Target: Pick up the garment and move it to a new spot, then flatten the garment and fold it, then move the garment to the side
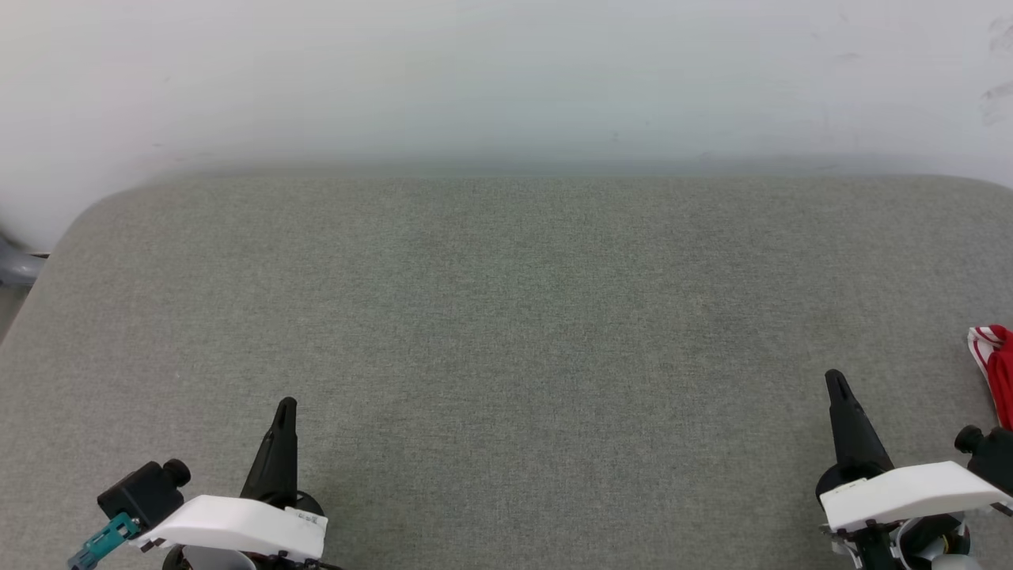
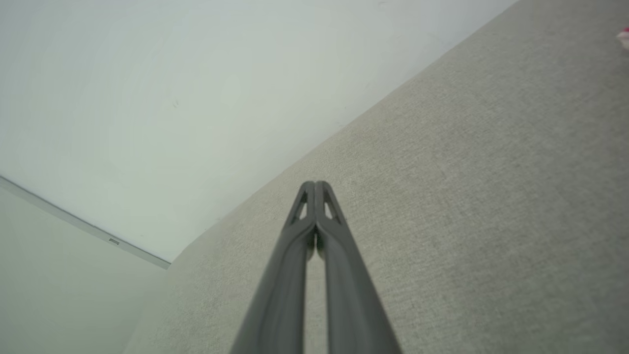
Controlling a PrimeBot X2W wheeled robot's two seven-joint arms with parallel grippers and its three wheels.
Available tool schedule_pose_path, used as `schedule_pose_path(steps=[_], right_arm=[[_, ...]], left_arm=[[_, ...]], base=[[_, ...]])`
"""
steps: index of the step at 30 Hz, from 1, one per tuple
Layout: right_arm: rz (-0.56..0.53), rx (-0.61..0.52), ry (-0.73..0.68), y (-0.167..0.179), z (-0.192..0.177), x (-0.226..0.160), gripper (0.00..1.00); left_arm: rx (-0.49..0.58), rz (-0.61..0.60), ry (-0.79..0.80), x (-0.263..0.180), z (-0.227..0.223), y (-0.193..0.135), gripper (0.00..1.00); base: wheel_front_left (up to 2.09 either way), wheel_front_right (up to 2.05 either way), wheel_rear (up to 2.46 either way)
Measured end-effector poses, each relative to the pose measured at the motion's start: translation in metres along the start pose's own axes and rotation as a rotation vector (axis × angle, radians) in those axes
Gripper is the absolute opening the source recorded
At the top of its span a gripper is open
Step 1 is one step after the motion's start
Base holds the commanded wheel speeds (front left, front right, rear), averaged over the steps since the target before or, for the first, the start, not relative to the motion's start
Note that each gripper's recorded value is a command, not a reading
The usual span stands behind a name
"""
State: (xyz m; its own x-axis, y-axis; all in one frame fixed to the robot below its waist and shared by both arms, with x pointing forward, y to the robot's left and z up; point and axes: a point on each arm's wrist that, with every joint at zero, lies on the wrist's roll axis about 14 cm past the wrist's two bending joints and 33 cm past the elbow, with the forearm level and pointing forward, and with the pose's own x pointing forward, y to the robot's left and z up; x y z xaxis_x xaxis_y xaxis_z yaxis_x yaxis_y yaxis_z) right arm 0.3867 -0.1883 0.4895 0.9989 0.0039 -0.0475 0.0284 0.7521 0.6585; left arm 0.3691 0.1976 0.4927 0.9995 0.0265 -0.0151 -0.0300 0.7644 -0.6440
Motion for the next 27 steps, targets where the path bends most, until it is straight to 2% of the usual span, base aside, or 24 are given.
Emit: schedule_pose_path(steps=[27], right_arm=[[-0.016, 0.354, 0.001, -0.004, 0.0043, -0.0001, 0.0]], left_arm=[[-0.359, 0.029, 0.016, 0.0077, 0.0021, 0.0037, 0.0]], base=[[0.0, 0.0, 0.0]])
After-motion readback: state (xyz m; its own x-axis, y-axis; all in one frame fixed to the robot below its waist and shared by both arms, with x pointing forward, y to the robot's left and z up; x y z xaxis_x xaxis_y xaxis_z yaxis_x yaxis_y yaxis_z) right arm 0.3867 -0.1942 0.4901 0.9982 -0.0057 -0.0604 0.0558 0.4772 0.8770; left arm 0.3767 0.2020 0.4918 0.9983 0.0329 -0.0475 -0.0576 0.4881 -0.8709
